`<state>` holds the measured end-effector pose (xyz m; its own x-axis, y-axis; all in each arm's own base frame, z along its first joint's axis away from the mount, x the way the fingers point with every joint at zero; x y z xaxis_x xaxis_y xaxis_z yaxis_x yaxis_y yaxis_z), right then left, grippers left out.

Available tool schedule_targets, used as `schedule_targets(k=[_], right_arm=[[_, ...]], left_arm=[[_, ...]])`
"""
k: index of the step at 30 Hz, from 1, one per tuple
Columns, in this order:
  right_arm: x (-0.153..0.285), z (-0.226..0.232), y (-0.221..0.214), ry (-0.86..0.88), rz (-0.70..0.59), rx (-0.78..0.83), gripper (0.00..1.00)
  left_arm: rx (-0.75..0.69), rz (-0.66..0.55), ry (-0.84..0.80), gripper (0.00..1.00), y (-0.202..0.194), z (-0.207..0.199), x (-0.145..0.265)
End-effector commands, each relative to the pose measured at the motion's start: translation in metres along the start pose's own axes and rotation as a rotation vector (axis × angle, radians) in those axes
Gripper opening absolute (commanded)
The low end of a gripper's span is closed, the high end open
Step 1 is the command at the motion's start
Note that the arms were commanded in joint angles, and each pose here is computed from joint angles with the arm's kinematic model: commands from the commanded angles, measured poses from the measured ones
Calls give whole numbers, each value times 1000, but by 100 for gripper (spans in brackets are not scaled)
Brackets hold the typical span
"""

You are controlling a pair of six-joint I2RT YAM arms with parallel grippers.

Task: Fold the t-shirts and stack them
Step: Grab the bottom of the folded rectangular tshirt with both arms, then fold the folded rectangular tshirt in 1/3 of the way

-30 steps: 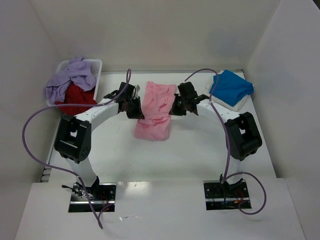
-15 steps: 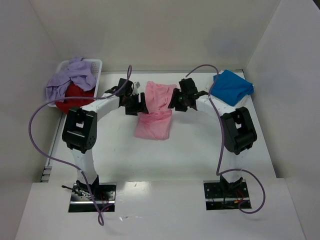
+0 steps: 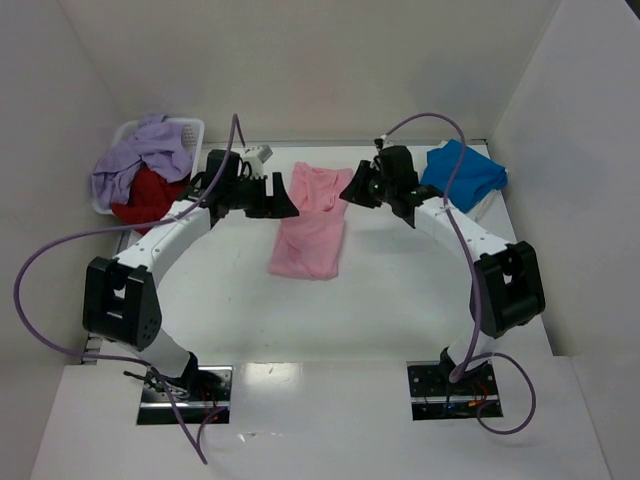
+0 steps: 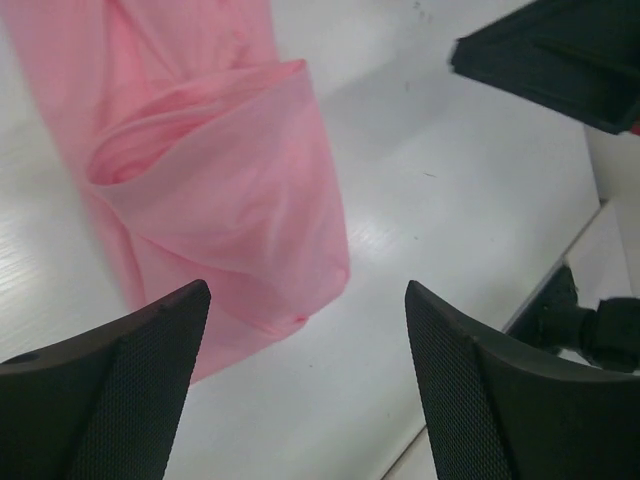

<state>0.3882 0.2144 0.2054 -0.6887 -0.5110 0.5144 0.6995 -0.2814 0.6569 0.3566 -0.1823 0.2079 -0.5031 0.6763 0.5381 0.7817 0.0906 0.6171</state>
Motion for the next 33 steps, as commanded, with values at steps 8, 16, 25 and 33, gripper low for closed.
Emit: schedule_targets(k=[8, 16, 25, 33], right_arm=[[-35, 8, -73, 60, 160, 2, 27], [-59, -7, -86, 18, 205, 9, 27], [-82, -17, -94, -4, 239, 10, 27], [-82, -4, -68, 7, 180, 42, 27]], left_arm=[[47, 139, 51, 76, -28, 37, -58], [69, 166, 140, 76, -16, 67, -97], [76, 55, 234, 83, 2, 93, -116], [29, 2, 262, 92, 19, 84, -91]])
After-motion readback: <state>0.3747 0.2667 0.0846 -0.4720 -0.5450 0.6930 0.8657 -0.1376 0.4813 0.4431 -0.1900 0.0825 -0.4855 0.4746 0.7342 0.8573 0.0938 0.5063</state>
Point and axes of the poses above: each gripper's point midway between its finger pads, its own x axis back along the fingers, its own z axis along the line the jaws close on, y = z × x, the point moved 4 cm from there along x, back along the fingers, and after that the axes turned 2 degrees about x, right-handed, at the moved point
